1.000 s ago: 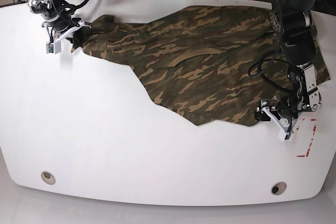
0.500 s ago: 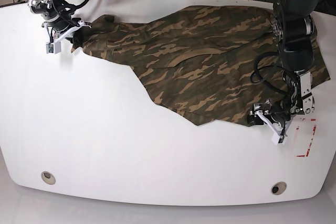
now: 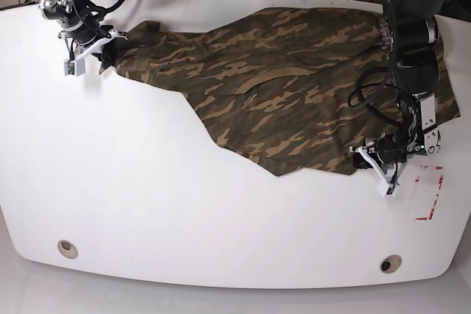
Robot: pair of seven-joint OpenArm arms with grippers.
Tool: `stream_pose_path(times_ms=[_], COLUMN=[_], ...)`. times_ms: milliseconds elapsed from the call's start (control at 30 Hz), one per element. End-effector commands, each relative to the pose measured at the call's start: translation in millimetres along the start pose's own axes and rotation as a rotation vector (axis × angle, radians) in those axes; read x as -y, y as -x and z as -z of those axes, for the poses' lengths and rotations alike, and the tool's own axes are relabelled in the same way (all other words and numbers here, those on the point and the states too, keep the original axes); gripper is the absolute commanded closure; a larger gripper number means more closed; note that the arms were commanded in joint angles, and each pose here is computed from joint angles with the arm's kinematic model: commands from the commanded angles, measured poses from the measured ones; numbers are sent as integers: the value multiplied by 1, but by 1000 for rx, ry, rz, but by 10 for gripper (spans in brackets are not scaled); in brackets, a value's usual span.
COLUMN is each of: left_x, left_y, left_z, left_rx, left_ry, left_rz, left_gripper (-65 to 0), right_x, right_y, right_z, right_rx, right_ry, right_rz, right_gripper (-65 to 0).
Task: Layout the t-shirt on the table in an organized manner, then fold the t-shirt properly
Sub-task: 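Drag the shirt edge with the left gripper away from the right gripper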
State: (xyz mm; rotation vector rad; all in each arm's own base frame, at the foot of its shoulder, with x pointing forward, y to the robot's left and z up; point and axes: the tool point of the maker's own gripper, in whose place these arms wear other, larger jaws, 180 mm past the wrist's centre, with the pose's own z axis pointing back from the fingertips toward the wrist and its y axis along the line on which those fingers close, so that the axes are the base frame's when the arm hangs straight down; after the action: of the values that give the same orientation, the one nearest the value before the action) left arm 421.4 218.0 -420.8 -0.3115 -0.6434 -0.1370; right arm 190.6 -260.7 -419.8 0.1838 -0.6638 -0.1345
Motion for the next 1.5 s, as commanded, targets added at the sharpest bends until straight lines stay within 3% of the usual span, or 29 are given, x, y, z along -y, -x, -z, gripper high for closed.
stream_pose_path(times_ms=[0,233,733,1133,1467], left_x=[-3,-12,-72,-99,-103], left_y=[7,7,-10,-11,-28], left_z=[-4,-13,-71,-120,-154], left_rx=[-66,-66,91,131,154], left_ry=[-5,5,-133,-245,-328], left_rz=[40,63,7,-12,40], left_gripper=[-6,-4,0,0,0], right_x=[3,3,1,3,-6], right_y=[-14,-17,-39,-67,-105], right_z=[-3,-3,1,2,5], right_rx=[42,46,89,144,179], right_ry=[8,7,5,7,-19], right_rz=[-14,-19,-36,-61,-167], right_gripper=[0,0,0,0,0])
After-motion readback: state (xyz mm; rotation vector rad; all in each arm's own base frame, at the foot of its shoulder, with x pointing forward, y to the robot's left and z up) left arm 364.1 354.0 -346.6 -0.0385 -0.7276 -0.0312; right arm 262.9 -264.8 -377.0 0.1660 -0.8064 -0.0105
